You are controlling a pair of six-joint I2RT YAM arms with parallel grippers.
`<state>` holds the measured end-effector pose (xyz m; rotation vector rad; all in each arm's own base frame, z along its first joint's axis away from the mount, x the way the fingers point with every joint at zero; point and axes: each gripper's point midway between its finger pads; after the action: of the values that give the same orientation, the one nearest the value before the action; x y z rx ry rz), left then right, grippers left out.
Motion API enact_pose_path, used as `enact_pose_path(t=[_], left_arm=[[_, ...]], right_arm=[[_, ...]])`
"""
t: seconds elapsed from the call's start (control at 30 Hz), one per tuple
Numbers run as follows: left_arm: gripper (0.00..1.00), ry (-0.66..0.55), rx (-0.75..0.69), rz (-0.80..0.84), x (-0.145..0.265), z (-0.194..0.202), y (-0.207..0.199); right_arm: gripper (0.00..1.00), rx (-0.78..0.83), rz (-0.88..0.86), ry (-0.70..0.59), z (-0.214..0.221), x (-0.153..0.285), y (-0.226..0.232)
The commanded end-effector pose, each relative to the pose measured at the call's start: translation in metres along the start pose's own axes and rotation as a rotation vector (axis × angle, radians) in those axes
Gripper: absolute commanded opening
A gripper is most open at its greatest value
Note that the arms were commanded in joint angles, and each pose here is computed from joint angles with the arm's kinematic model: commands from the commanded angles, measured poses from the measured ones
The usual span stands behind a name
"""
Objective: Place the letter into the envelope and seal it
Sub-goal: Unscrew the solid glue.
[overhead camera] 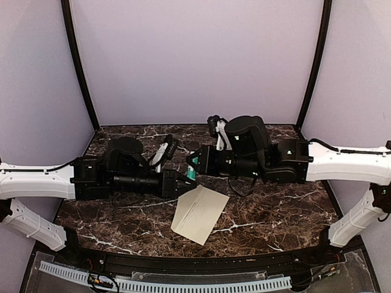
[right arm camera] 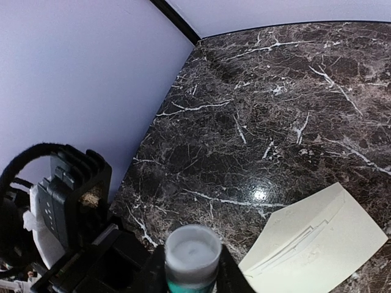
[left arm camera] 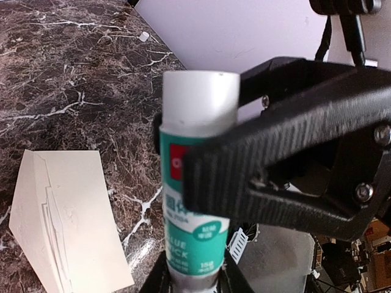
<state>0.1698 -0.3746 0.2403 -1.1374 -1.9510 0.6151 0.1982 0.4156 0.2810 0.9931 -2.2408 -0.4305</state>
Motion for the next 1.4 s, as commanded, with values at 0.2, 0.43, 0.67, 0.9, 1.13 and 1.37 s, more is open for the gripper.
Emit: enact_pose_path(t=[0.2,0.43,0.67,0.9,1.13,1.37], left_arm=[[0.0,-0.033,0.023,0.188,0.009,-0.02,-0.027],[0.0,0.04,-0.052,0.399,0.022,-0.008,-0.062],[0.0,0.071,-0.138,0.598,0.044,0.0,-0.095],[0.0,0.113,-0.16,0.696,0.053,0.008,-0.109],[0.0,0.116,-0.158,0.718,0.053,0.01,-0.109],[0.0,0.113,-0.143,0.716,0.05,0.01,-0.107]], right_arm=[[0.75,0.016,-0.17,-0.113,-0.016,0.057,0.007],[0.84,0.054,-0.458,-0.192,-0.024,0.086,0.021],[0.86,0.086,-0.709,-0.233,-0.023,0.104,0.047],[0.8,0.092,-0.818,-0.216,-0.016,0.102,0.064],[0.64,0.097,-0.847,-0.186,-0.016,0.096,0.075],[0.49,0.102,-0.882,-0.184,-0.015,0.098,0.081]])
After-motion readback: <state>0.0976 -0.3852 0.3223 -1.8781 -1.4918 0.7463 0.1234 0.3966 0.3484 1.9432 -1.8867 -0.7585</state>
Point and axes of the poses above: each gripper's point midway between its finger pads, its own x axis back along the fingers, its own y axis along the line the jaws close on, z = x × y, and after that the axes turned 6 degrees about x, right-handed
